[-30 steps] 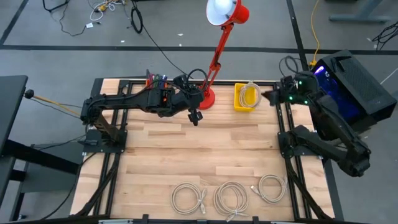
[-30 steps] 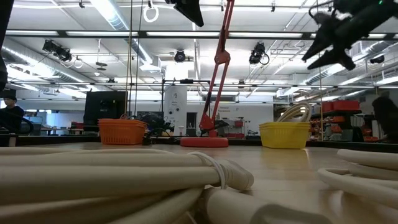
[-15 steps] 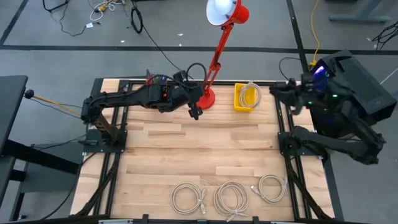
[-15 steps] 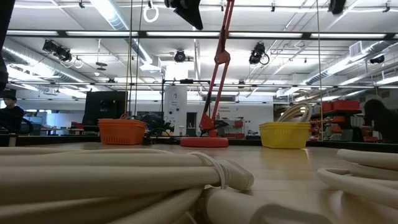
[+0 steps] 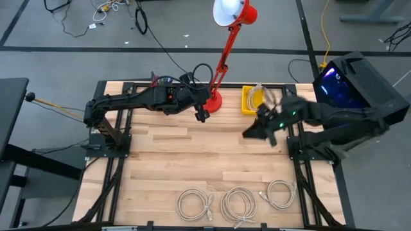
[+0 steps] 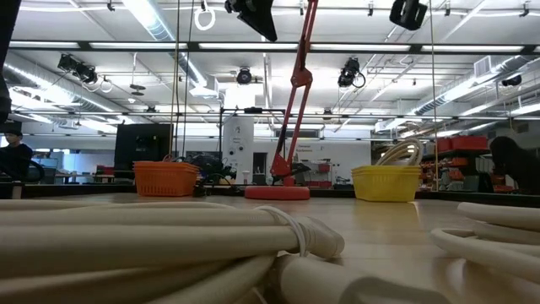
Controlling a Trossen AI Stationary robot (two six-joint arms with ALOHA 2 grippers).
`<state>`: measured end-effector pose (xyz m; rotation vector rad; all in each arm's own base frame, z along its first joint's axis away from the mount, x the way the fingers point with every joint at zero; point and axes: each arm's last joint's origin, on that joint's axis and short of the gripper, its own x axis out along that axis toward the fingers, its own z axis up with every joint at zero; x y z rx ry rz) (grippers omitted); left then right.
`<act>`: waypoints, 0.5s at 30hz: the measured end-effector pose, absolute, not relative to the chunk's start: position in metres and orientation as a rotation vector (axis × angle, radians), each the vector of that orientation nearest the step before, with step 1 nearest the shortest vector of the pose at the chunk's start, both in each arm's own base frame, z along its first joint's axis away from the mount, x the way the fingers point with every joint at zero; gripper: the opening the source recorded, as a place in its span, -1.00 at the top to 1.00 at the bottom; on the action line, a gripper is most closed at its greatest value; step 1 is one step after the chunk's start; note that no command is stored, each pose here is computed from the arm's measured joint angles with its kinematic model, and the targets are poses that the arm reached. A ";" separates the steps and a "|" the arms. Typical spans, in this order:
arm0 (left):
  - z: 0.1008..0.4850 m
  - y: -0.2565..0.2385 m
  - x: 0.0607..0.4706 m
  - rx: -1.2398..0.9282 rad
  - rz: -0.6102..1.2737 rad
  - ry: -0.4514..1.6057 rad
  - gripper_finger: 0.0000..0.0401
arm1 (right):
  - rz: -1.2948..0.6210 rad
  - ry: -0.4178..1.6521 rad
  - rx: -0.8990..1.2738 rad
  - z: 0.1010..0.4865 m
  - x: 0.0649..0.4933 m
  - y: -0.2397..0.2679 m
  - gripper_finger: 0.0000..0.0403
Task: Pick & Place USB Port
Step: Put the white HDMI cable into the yellow bin
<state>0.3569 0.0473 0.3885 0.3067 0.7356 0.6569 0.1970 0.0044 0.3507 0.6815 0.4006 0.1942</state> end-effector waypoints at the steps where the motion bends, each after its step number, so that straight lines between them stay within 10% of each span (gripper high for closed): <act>1: 0.388 0.047 0.357 0.307 0.656 0.736 0.71 | 0.193 0.437 0.694 0.346 0.200 0.010 0.60; 15: 0.384 0.046 0.354 0.315 0.625 0.795 0.71 | -0.133 1.047 1.006 0.237 0.172 0.084 0.60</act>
